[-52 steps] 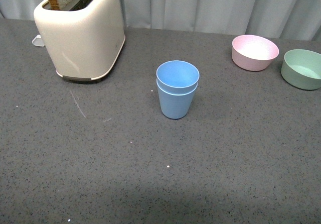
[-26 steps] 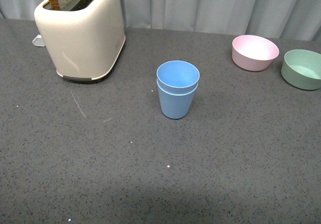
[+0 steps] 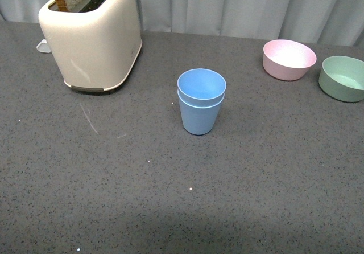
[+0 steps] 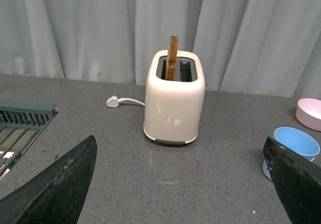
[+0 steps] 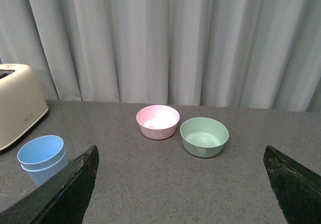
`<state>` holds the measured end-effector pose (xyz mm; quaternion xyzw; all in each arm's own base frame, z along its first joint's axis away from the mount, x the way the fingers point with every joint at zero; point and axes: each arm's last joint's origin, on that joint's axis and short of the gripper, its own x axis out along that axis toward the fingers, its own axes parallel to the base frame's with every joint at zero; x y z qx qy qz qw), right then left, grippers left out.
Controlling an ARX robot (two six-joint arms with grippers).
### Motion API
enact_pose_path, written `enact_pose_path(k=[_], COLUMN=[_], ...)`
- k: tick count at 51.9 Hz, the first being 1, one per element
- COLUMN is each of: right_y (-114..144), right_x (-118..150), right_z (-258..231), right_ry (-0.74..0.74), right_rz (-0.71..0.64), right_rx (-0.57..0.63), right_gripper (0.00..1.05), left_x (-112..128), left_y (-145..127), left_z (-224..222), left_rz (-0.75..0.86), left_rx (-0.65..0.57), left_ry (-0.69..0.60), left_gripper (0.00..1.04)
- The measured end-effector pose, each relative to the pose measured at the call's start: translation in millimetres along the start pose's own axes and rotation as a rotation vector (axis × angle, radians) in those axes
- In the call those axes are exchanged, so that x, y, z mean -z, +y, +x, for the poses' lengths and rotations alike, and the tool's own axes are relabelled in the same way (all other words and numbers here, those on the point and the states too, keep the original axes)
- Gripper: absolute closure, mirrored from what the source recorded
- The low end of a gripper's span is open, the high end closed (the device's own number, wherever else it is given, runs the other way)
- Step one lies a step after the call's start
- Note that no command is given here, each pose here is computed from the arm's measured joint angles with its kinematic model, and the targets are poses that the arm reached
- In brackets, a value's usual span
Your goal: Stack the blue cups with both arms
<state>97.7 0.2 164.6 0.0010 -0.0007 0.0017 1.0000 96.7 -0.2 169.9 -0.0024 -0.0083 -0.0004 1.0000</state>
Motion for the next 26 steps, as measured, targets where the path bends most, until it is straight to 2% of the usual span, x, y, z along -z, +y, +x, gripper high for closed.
enact_pose_path(k=[26], right_y=[0.0], right_x=[0.0], right_z=[0.0], right_ry=[0.0], right_rz=[0.0], right_rx=[0.0], right_gripper=[0.1], left_x=[0.0], left_y=[0.0], left_z=[0.0], left_rz=[0.0], left_rx=[0.0], left_ry=[0.0], left_gripper=[0.07])
